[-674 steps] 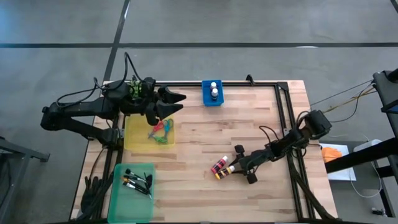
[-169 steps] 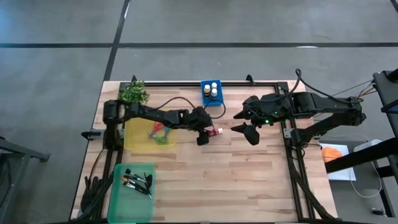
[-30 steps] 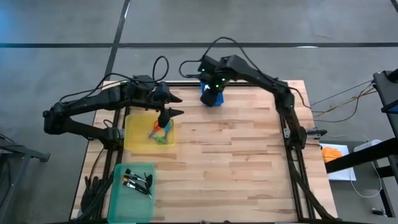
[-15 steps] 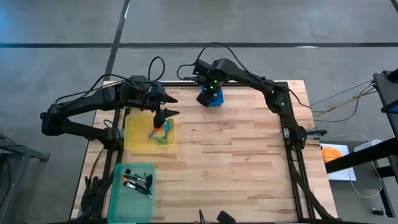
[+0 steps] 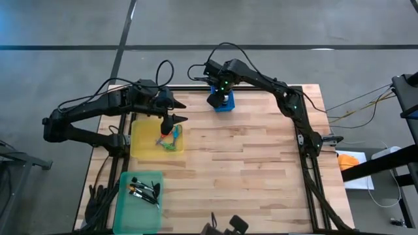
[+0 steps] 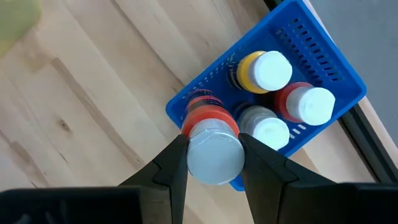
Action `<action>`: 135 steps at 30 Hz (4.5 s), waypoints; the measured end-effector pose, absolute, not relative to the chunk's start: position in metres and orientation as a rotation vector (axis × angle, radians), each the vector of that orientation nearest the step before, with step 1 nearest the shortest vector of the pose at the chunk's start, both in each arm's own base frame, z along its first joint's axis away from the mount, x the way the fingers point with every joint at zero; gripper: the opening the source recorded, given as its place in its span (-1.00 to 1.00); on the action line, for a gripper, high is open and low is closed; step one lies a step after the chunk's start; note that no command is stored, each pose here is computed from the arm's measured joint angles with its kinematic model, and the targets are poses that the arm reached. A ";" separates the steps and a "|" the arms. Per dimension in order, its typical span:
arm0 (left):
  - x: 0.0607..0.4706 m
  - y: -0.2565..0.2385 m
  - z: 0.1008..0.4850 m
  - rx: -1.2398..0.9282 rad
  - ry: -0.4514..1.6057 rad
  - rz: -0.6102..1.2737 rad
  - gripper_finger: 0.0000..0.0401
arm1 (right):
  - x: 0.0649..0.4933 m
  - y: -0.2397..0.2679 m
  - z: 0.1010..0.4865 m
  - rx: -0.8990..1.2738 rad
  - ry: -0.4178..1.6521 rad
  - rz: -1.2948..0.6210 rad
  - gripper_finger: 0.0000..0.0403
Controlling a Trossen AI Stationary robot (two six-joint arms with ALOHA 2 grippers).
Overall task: Pick & Place Paint Supplies
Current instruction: Put the orange paint bottle into the blue bin, then return to Home Position
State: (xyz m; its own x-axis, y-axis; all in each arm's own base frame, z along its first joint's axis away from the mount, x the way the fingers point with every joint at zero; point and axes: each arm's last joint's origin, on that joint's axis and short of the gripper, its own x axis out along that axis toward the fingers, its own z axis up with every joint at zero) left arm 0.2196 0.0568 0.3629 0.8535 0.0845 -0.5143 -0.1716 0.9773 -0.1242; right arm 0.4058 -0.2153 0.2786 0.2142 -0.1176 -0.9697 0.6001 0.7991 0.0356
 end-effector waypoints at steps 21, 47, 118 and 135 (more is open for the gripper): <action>0.220 0.057 0.363 -0.163 0.532 0.134 0.38 | 0.404 -0.226 0.245 0.481 1.309 -0.536 -0.44; 0.220 0.057 0.363 -0.188 0.530 0.141 0.38 | 0.405 -0.232 0.242 0.477 1.274 -0.501 -0.22; 0.095 0.020 0.168 -0.181 -0.007 0.170 -0.99 | 0.239 -0.025 0.435 0.549 0.132 -0.149 -0.17; 0.095 0.012 0.170 -0.145 0.021 0.147 -0.99 | 0.241 -0.022 0.437 0.582 0.103 -0.135 -0.17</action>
State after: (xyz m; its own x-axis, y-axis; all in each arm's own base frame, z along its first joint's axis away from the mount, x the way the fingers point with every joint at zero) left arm 0.0946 0.0118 0.1697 0.9890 0.1442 -0.0318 -0.1473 0.9788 -0.1420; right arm 0.2411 -0.0222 0.4372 0.9859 -0.0982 -0.1353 0.1565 0.8270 0.5400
